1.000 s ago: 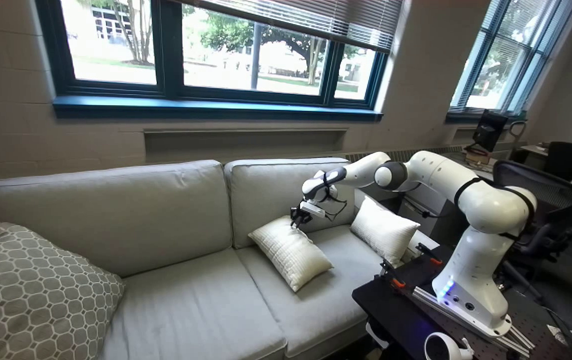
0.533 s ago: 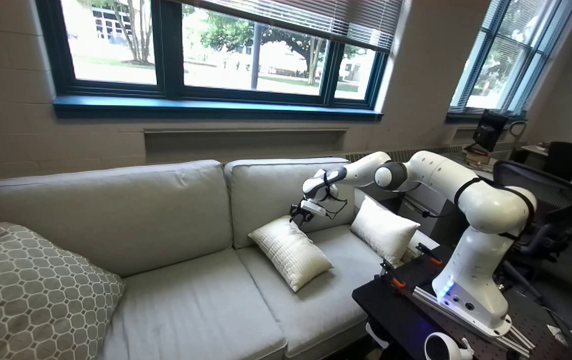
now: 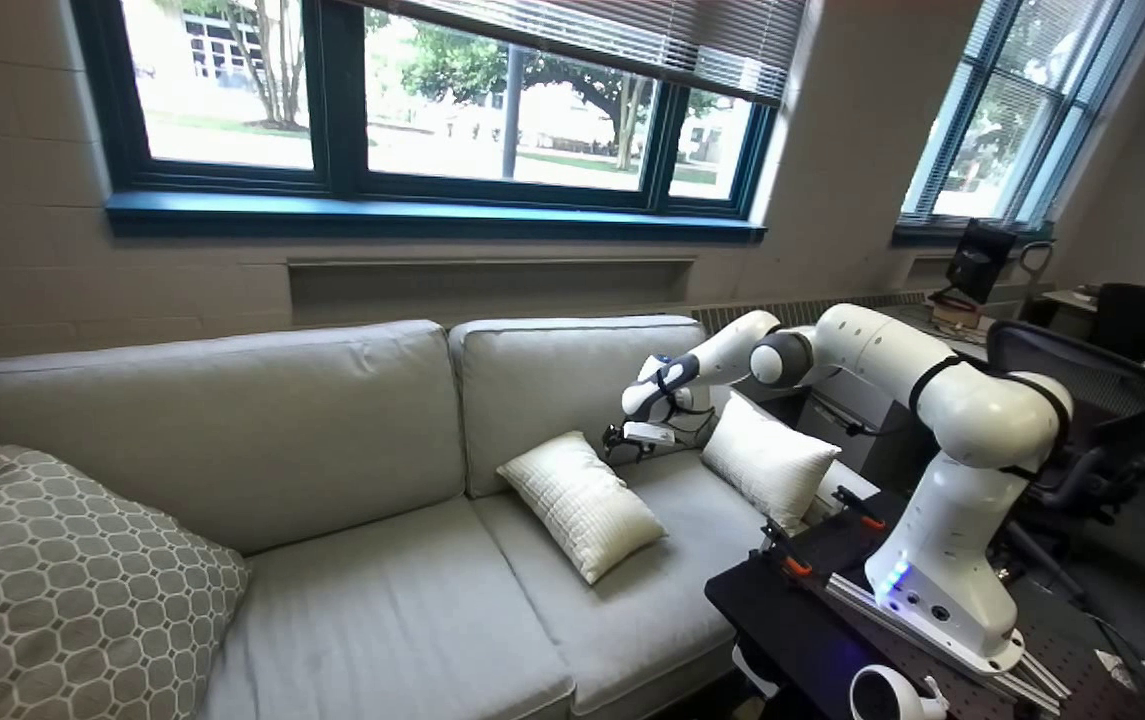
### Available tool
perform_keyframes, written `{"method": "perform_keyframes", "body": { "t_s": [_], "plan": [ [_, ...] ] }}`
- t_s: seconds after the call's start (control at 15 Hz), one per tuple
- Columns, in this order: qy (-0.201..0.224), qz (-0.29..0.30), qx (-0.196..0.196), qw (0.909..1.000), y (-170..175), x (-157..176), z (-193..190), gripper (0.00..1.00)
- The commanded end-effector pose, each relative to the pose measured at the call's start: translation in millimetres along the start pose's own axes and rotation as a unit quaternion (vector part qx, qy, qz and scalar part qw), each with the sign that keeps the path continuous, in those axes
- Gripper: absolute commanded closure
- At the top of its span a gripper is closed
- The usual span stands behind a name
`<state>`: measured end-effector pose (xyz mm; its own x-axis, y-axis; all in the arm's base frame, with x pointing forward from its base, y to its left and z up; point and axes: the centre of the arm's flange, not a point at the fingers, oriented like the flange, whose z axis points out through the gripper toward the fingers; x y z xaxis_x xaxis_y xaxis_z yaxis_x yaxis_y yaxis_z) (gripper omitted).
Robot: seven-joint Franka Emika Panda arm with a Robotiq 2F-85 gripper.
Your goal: Put the right and left pillow against the arm rest upright one at a time
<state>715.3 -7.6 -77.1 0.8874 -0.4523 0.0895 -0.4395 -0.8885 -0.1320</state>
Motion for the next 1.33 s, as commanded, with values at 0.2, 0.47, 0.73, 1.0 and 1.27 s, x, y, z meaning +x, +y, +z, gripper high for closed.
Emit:
{"method": "perform_keyframes", "body": {
  "t_s": [0.2,0.47,0.73,1.0,1.27],
  "plan": [
    [-0.107,-0.033,0.119,0.9866,-67.1,-2.4,65.8,0.00],
    [-0.162,-0.051,0.189,0.9673,-84.1,-8.5,68.4,0.00],
    [-0.221,-0.069,0.257,0.9383,-102.0,-20.3,60.8,0.00],
    [-0.294,-0.099,0.313,0.8974,-123.1,-34.1,50.9,0.28],
    [-0.340,-0.101,0.329,0.8751,-131.3,-47.5,44.8,0.54]
  ]
}}
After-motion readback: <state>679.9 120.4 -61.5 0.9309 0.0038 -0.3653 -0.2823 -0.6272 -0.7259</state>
